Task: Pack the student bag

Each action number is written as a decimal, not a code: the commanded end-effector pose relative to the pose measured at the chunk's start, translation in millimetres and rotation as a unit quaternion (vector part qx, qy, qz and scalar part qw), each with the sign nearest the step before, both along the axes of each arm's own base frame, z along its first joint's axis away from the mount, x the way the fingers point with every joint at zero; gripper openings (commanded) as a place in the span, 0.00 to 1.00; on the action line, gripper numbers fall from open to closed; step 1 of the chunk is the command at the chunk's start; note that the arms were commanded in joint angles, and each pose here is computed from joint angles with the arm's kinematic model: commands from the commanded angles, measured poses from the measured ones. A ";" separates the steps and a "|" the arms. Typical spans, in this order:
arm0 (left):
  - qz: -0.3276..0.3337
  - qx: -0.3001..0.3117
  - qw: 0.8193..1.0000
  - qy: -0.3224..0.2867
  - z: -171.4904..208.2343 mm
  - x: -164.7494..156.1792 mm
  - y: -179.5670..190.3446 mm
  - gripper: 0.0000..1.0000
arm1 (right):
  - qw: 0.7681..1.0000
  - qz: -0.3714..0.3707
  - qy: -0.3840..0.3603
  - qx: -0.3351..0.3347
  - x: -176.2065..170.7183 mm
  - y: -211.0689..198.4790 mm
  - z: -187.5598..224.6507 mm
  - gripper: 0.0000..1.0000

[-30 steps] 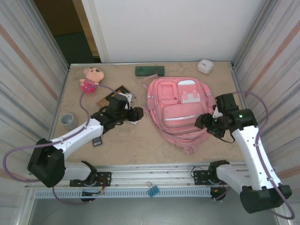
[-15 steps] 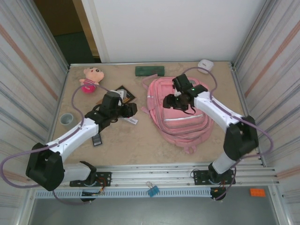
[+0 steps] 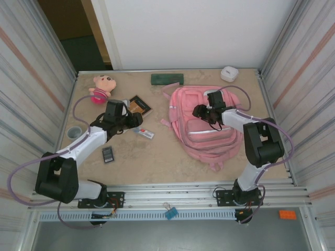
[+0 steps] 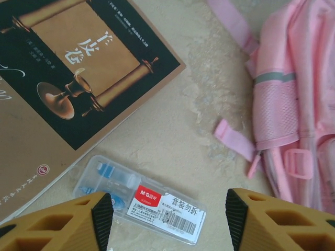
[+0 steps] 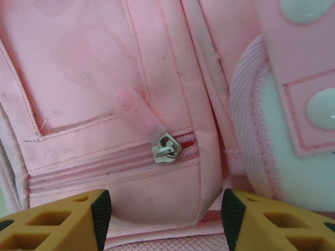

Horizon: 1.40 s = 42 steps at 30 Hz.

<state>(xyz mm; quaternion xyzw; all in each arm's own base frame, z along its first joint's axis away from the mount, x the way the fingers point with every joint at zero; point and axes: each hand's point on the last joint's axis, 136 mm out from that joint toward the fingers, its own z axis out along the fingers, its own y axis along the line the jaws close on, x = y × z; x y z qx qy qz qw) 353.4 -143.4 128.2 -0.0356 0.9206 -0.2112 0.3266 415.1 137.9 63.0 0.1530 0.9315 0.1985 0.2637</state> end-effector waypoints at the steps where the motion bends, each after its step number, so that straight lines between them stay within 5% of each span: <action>1: -0.026 0.005 0.999 -0.019 17.4 14.3 -3.1 0.61 | 0.994 -0.056 0.083 -0.048 -36.7 -50.1 -40.7 0.60; 10: -0.028 0.048 0.998 0.011 17.2 59.2 28.6 0.62 | 0.994 -0.094 0.057 -0.031 -45.7 -85.3 1.3 0.61; 19: -0.055 0.093 0.988 0.112 -38.0 100.0 43.6 0.61 | 0.996 0.015 -0.089 -0.021 -46.4 -4.3 133.2 0.63; 28: -0.079 0.019 0.980 0.183 -87.8 100.0 3.0 0.53 | 0.994 0.065 -0.070 0.047 -69.0 41.0 129.1 0.63; 34: -0.097 -0.012 0.967 0.234 -120.7 60.2 -40.4 0.52 | 0.993 0.083 -0.053 0.065 -84.4 60.7 119.2 0.63; 42: -0.108 -0.014 0.978 0.180 -82.9 40.0 -76.7 0.56 | 0.992 0.093 -0.031 0.084 -95.5 88.8 102.8 0.63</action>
